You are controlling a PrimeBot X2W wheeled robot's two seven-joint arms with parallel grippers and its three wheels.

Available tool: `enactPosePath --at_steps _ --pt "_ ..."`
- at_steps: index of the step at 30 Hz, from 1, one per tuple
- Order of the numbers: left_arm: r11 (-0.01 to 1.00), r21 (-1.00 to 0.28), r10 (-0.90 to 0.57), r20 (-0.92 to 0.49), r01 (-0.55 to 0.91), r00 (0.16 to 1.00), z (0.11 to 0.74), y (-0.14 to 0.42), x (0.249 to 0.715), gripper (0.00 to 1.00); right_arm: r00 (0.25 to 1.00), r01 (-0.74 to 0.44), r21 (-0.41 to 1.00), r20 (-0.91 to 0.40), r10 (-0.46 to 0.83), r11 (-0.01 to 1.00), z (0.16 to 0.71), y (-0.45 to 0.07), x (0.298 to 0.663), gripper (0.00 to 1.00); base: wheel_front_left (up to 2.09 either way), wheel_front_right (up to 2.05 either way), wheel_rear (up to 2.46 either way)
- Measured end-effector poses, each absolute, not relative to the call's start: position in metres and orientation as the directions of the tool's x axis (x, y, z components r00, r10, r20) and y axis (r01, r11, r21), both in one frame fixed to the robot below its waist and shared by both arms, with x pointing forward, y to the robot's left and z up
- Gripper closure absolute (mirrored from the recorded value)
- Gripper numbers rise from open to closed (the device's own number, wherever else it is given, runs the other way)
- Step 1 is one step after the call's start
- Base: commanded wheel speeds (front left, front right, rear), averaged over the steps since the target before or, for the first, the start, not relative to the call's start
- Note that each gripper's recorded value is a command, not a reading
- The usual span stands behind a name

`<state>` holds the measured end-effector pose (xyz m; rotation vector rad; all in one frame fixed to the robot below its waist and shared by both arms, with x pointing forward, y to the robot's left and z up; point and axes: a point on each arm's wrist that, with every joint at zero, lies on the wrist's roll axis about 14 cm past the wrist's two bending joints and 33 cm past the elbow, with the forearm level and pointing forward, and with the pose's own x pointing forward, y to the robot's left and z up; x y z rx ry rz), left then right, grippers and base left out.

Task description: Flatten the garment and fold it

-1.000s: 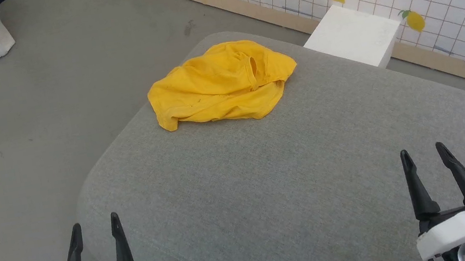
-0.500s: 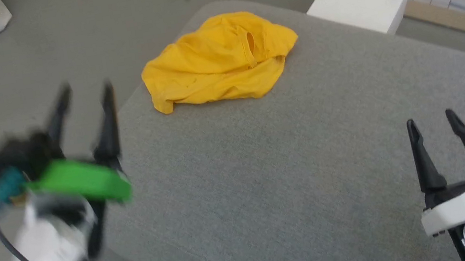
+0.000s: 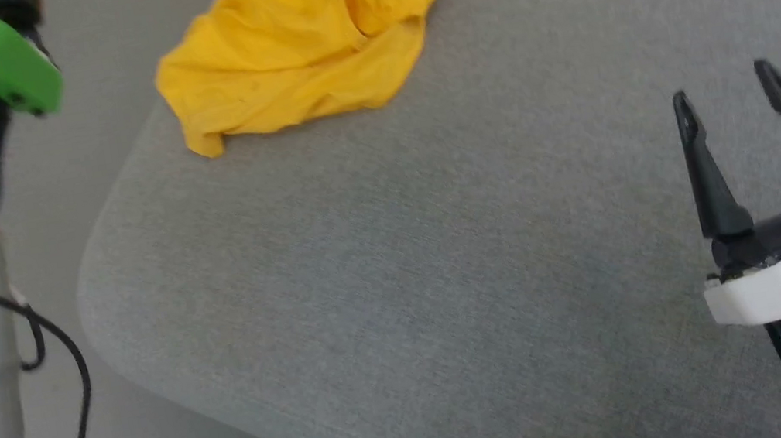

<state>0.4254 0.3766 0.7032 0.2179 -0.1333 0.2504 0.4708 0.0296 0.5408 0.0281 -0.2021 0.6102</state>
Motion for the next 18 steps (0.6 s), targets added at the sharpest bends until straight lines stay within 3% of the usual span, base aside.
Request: enactPosePath --at_steps 12,18 --pt "0.967 0.206 0.185 -0.155 -0.152 0.97 0.585 0.368 0.519 0.0 0.855 -0.508 -0.038 0.098 0.509 0.861 0.492 -0.009 0.507 0.0 0.0 0.0 0.0" --pt "0.974 0.22 0.141 -0.41 -0.052 0.901 0.495 0.356 0.534 0.0 0.878 -0.476 -0.034 0.041 0.477 0.879 0.461 -0.027 0.519 0.0 0.0 0.0 0.0"
